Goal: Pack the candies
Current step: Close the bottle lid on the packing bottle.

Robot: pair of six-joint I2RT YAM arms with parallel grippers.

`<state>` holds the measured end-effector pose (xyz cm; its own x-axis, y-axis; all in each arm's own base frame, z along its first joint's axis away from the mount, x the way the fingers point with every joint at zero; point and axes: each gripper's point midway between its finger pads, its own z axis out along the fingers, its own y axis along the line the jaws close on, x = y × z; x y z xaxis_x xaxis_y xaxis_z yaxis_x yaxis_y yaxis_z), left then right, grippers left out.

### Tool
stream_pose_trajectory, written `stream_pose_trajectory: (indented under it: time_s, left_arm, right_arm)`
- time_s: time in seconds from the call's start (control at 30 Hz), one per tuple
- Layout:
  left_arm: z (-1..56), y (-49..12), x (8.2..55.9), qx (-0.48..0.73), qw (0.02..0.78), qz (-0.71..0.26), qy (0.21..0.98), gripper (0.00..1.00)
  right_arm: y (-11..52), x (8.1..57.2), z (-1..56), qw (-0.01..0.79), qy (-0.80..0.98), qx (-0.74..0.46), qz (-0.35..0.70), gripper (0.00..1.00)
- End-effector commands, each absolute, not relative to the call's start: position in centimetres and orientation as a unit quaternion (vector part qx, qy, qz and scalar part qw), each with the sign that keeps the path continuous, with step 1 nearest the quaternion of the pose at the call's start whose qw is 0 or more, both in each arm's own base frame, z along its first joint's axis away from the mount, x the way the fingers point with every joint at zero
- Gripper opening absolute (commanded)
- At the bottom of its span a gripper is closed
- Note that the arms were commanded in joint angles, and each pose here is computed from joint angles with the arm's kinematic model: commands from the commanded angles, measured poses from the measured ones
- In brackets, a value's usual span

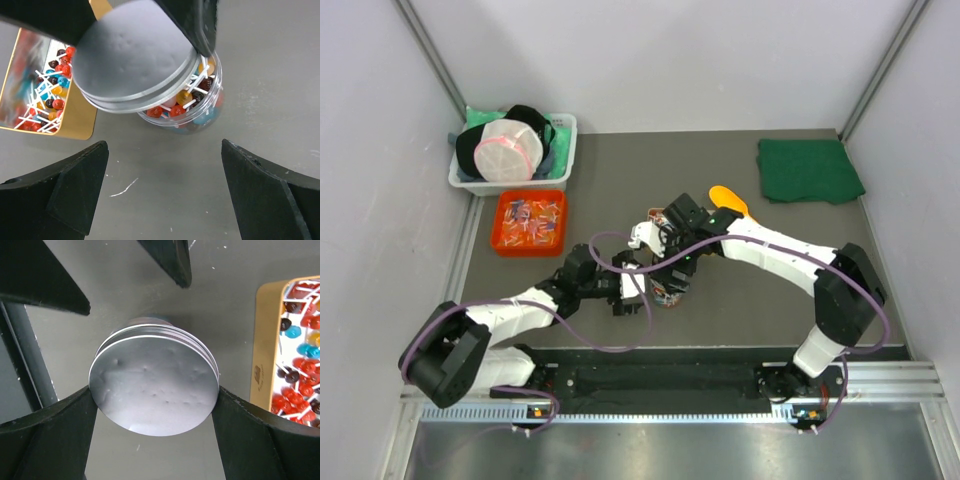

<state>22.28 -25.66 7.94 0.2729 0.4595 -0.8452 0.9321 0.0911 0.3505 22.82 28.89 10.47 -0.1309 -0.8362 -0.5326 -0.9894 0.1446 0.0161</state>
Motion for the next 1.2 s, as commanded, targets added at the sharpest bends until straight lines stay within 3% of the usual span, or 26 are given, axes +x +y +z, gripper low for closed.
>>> stream_pose_trajectory:
  time_s: [0.0, 1.17]
  left_arm:
    - [9.3, -26.1, 22.8, 0.632, 0.508, -0.230, 0.538, 0.99]
    - [9.8, -26.2, 22.3, 0.617, 0.516, -0.244, 0.541, 0.99]
  right_arm:
    - [30.3, 22.3, 10.2, 0.206, 0.723, -0.632, 0.188, 0.59]
    - [27.7, 20.6, 5.8, 0.115, 0.732, -0.658, 0.135, 0.60]
